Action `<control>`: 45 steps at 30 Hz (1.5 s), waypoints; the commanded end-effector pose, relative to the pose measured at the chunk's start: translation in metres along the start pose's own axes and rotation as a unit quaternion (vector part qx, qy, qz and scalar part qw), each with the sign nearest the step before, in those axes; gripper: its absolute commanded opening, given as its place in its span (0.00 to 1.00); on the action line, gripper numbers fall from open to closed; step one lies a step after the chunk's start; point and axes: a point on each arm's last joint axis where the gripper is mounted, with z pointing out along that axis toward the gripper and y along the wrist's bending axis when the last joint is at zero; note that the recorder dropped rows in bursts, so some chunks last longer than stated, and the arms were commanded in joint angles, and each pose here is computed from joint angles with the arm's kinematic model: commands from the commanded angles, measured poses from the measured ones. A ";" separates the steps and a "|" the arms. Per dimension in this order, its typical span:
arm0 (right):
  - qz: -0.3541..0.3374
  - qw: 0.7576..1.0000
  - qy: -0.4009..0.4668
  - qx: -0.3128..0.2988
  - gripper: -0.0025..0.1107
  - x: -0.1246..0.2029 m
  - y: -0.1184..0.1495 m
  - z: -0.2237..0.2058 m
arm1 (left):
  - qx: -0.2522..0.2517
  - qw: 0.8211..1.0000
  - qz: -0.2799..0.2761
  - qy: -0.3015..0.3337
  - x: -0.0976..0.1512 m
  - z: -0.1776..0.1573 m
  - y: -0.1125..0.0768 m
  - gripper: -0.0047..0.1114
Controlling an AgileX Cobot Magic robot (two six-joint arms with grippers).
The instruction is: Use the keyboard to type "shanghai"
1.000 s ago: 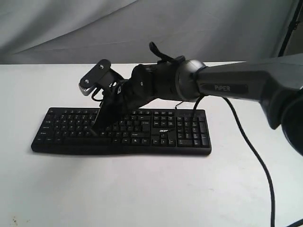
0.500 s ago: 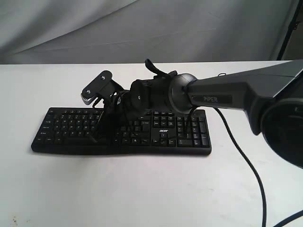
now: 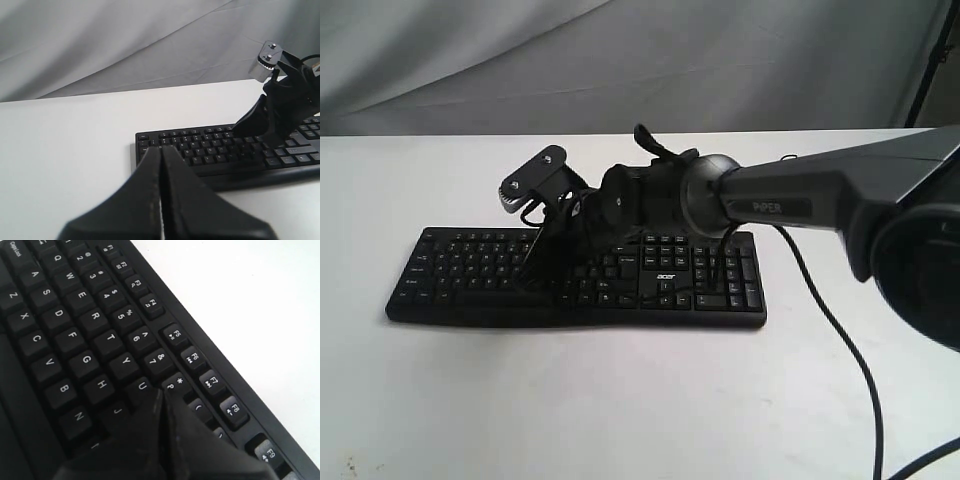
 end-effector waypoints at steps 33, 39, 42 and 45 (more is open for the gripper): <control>-0.031 1.000 -0.001 0.003 0.02 0.001 0.000 0.000 | 0.002 1.000 -0.001 -0.002 0.001 0.000 0.000 0.04; -0.100 0.992 -0.073 0.035 0.02 -0.028 0.013 -0.105 | 0.002 1.000 -0.001 -0.002 0.001 0.000 0.000 0.04; -0.034 0.992 -0.111 0.047 0.02 -0.010 0.019 -0.173 | 0.002 1.000 -0.001 -0.002 0.001 0.000 0.000 0.04; 0.013 0.992 -0.117 0.051 0.02 0.032 0.028 -0.211 | 0.002 1.000 -0.001 -0.002 0.001 0.000 0.000 0.04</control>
